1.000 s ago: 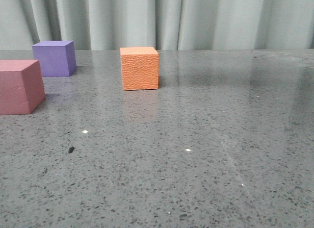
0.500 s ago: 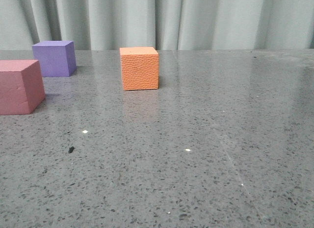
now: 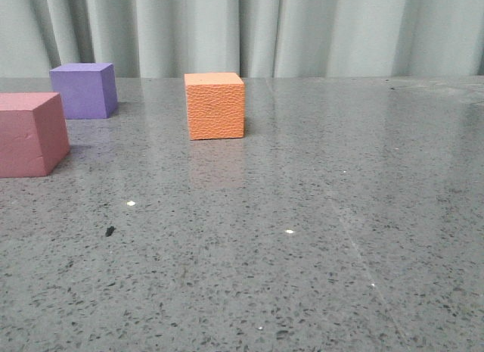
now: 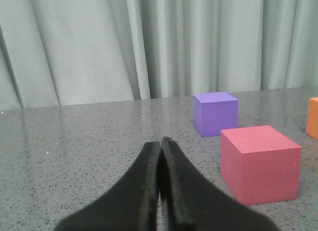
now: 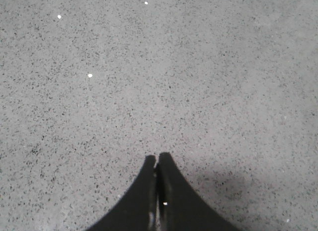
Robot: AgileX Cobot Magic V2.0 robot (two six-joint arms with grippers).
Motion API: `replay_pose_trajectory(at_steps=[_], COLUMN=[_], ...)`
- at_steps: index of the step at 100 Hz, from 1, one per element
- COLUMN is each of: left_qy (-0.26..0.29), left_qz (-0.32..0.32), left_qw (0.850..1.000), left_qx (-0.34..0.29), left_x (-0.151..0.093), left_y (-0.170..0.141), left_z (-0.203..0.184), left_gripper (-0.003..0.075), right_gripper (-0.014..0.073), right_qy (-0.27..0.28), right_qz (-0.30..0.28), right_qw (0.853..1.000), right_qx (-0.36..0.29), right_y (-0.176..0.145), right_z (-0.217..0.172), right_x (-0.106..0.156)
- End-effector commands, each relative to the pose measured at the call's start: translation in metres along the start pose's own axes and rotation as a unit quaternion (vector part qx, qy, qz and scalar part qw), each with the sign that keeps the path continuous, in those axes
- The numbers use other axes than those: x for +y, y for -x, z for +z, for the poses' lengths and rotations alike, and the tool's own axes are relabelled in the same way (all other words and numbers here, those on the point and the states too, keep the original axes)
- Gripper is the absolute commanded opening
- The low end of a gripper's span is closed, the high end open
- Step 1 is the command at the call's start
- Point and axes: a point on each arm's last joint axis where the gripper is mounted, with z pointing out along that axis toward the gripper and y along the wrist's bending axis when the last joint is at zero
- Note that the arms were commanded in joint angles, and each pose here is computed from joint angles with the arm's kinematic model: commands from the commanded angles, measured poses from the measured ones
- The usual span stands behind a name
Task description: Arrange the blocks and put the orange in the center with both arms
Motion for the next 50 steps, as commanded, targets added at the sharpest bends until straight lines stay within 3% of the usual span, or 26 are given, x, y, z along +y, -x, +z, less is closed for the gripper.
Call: replay_pose_trajectory(at_steps=[1, 40, 50], left_qy=[-0.011, -0.011, -0.011], left_qz=[-0.004, -0.004, -0.004], left_qw=[1.000, 1.000, 1.000], left_qx=[-0.027, -0.027, -0.027], left_x=[-0.0025, -0.0025, -0.0025], left_y=[-0.0097, -0.0097, -0.0097], left_z=[-0.0019, -0.0019, -0.0019], left_gripper=[-0.0010, -0.0010, -0.0010], right_gripper=[-0.0067, -0.0067, -0.0067], right_qy=[-0.004, -0.002, 0.008], right_qz=[-0.005, -0.006, -0.002], right_qw=[0.999, 0.999, 0.995], right_qx=[-0.037, -0.043, -0.104], right_y=[0.0097, 0.0091, 0.0040], right_z=[-0.0065, -0.0048, -0.0023], right_x=[-0.0014, -0.0010, 0.0013])
